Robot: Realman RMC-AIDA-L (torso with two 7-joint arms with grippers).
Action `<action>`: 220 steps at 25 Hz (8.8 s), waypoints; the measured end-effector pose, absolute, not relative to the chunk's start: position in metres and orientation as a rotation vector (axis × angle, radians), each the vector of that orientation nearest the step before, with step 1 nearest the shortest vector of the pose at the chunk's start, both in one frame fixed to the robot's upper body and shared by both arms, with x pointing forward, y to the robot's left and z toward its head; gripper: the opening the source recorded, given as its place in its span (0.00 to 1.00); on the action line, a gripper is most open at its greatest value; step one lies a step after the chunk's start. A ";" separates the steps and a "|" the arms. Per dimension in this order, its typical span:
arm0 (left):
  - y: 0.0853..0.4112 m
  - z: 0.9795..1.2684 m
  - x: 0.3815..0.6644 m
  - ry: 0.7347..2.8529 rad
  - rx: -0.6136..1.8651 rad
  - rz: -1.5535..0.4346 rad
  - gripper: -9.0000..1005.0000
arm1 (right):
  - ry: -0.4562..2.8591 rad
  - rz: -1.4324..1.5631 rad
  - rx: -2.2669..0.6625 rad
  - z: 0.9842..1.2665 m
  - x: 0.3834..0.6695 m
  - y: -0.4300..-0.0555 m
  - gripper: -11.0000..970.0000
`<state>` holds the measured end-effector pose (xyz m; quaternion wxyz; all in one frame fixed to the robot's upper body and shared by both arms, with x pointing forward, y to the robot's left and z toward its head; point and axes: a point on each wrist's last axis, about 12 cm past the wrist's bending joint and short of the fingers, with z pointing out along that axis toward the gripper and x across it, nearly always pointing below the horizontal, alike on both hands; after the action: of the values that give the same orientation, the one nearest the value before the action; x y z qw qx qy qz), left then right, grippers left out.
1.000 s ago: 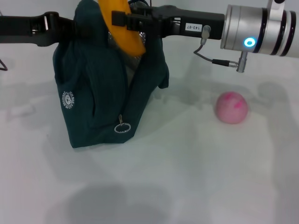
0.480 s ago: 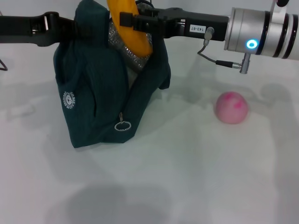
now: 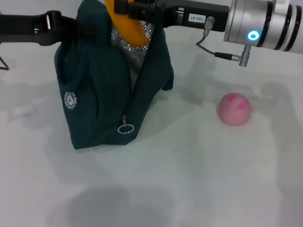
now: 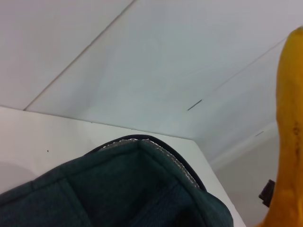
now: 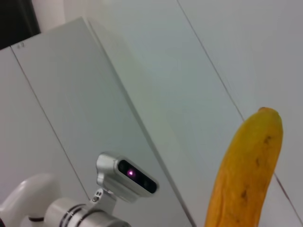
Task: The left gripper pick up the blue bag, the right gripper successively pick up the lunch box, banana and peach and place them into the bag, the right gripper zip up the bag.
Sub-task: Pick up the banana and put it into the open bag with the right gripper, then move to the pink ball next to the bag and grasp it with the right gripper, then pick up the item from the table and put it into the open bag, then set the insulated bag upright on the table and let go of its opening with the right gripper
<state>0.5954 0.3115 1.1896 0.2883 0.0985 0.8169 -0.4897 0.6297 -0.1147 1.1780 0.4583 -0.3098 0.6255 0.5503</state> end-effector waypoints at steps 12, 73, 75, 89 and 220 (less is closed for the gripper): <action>0.309 1.187 0.594 2.181 0.257 -1.319 0.10 | 1.539 1.405 -0.759 1.175 0.624 -0.108 0.47; 0.317 1.184 0.591 2.189 0.225 -1.314 0.11 | 1.513 1.155 -0.775 1.185 0.624 -0.172 0.83; 0.317 1.185 0.591 2.187 0.223 -1.315 0.11 | 1.541 1.108 -0.765 1.191 0.624 -0.193 0.82; 0.317 1.185 0.590 2.182 0.218 -1.323 0.11 | 2.150 0.841 -0.864 1.177 0.601 -0.277 0.81; 0.305 1.186 0.594 2.167 0.259 -1.340 0.12 | 2.100 1.272 -0.360 1.144 0.642 -0.167 0.70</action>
<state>0.5939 0.3051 1.1864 0.2860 0.0970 0.8108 -0.5014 0.6418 -0.1666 1.1436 0.3241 -0.1371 0.8005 0.4851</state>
